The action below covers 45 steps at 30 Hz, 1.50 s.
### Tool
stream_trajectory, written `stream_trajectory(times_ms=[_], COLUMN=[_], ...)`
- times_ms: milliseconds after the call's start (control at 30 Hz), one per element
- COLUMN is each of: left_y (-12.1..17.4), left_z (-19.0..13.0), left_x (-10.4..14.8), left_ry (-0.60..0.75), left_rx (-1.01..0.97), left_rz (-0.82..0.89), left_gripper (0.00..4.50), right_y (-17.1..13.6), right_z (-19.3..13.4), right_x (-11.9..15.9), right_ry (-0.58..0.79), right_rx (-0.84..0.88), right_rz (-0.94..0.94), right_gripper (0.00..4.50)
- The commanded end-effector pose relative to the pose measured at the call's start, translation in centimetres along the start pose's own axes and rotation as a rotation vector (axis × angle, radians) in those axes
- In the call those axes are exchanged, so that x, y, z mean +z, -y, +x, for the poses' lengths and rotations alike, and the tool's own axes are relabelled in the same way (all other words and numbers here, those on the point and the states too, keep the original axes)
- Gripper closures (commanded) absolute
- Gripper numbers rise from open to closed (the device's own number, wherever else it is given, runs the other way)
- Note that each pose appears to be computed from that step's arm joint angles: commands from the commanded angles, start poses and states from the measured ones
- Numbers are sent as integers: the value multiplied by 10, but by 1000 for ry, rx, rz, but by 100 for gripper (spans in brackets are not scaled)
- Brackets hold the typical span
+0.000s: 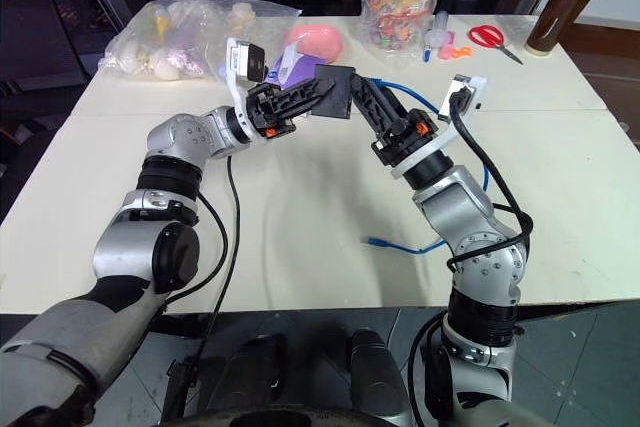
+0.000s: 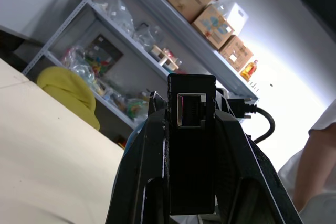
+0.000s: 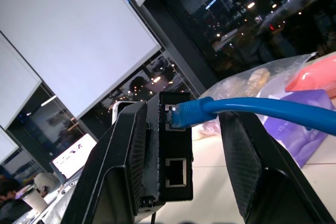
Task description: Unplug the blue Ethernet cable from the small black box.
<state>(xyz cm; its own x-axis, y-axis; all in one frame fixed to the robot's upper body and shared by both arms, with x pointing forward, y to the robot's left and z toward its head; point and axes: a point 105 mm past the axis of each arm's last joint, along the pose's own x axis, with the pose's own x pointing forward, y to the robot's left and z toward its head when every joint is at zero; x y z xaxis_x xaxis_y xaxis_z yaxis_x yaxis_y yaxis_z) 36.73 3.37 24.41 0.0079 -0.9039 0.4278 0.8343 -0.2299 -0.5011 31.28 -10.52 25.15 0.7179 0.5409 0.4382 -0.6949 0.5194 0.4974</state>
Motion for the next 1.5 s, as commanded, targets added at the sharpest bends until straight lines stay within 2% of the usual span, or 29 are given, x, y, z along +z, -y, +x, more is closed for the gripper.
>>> stream_trajectory(times_ms=[33, 100, 133, 467, 633, 733, 800, 933, 967, 1033, 1133, 1233, 1367, 1500], left_y=[9, 9, 9, 3, -4, -17, -25, -28, -34, -49, -57, -61, -75, -83], left_z=[5, 6, 6, 3, -20, -37, -41, -35, -33, -25, -12, 1, 7, 11], left_x=[7, 7, 7, 6, 29, 39, 41, 31, 29, 21, 10, -7, -26, -47], left_ry=[9, 7, 8, 4, 63, 68, 72, 42, 28, -26, -59, -87, -96, -115], left_rx=[-39, -39, -39, 5, 118, 259, 325, 303, 348, 449, 498, 494, 584, 607], left_rz=[32, 34, 34, 53, 119, 197, 228, 232, 279, 443, 579, 640, 759, 764], left_gripper=[401, 401, 401, 401, 401, 401, 401, 401, 401, 401, 401, 401, 401, 401], right_y=[-9, -10, -11, -10, 25, 50, 59, 68, 71, 89, 117, 140, 162, 177], right_z=[4, 5, 6, 7, -10, -28, -34, -30, -29, -26, -25, -24, -25, -34], right_x=[7, 5, 4, -4, 34, 61, 66, 67, 66, 56, 38, 23, 11, 7], right_ry=[31, 28, 29, 32, 151, 191, 187, 177, 174, 122, 15, -100, -203, -258], right_rx=[47, 56, 60, 41, -115, -211, -240, -256, -269, -353, -486, -587, -619, -661], right_rz=[-4, 0, 4, 37, -23, -87, -112, -114, -113, -120, -142, -226, -335, -395], right_gripper=[322, 423, 442, 442, 442, 442, 442, 442, 442, 442, 442, 442, 442, 282])
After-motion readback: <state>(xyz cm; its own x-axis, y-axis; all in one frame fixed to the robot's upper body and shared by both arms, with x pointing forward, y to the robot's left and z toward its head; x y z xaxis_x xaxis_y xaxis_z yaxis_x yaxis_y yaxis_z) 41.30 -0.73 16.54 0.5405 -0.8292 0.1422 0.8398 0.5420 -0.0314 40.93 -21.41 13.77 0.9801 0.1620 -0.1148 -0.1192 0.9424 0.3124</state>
